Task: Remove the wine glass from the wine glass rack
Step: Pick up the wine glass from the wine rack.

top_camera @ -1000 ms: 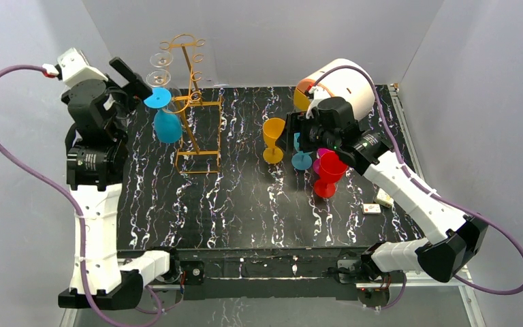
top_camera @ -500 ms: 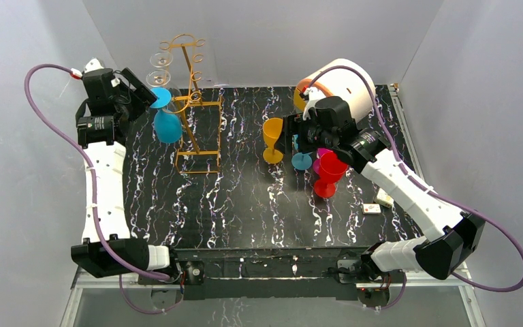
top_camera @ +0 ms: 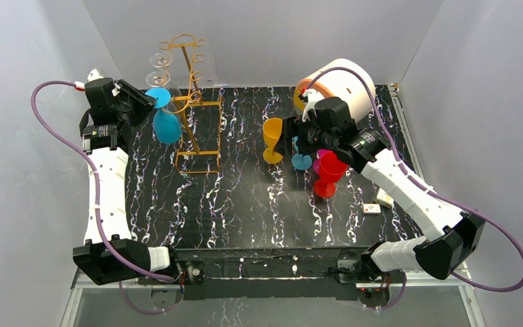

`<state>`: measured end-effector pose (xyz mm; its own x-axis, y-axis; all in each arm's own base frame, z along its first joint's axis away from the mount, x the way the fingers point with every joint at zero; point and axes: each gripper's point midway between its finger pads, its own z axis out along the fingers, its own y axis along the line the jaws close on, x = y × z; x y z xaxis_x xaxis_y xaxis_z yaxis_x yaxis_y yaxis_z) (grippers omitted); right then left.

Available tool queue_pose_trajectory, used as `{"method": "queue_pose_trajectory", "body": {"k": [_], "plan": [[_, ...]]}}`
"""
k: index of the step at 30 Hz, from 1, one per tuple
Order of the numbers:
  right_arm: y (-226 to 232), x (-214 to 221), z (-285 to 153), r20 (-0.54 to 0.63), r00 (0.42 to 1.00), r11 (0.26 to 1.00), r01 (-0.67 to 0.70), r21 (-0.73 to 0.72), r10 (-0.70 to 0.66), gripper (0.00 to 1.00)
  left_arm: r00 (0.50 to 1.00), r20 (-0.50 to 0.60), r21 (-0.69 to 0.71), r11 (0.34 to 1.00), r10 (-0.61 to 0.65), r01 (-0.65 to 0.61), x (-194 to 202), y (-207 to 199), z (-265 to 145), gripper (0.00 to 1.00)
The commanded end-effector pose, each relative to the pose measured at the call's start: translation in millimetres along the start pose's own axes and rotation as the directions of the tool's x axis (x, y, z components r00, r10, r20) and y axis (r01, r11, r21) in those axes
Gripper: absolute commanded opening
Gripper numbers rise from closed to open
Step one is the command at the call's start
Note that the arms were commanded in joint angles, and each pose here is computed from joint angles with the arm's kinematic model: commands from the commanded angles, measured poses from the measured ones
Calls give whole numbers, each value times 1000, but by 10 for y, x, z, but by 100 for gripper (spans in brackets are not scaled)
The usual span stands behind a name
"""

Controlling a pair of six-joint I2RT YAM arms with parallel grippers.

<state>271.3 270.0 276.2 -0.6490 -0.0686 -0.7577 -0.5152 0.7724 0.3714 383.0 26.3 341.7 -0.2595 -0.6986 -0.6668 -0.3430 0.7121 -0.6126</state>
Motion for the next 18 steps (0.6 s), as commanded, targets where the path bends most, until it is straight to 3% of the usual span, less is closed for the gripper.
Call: {"method": "queue_pose_trajectory", "body": {"k": [1,5,18], "plan": [[64,-121,-43,26,1000,1000,7,-23,-6,87,998,39,54,997,-52,49,-79,-94,-79,33],[65,-115,-34,22,1000,1000,4,-24,-4,87,995,48,72,994,-83,79,-95,-119,-79,23],[100,-112,-4,9,1000,999,-20,-38,20,88,990,77,99,989,-115,107,-131,-163,-136,2]]}}
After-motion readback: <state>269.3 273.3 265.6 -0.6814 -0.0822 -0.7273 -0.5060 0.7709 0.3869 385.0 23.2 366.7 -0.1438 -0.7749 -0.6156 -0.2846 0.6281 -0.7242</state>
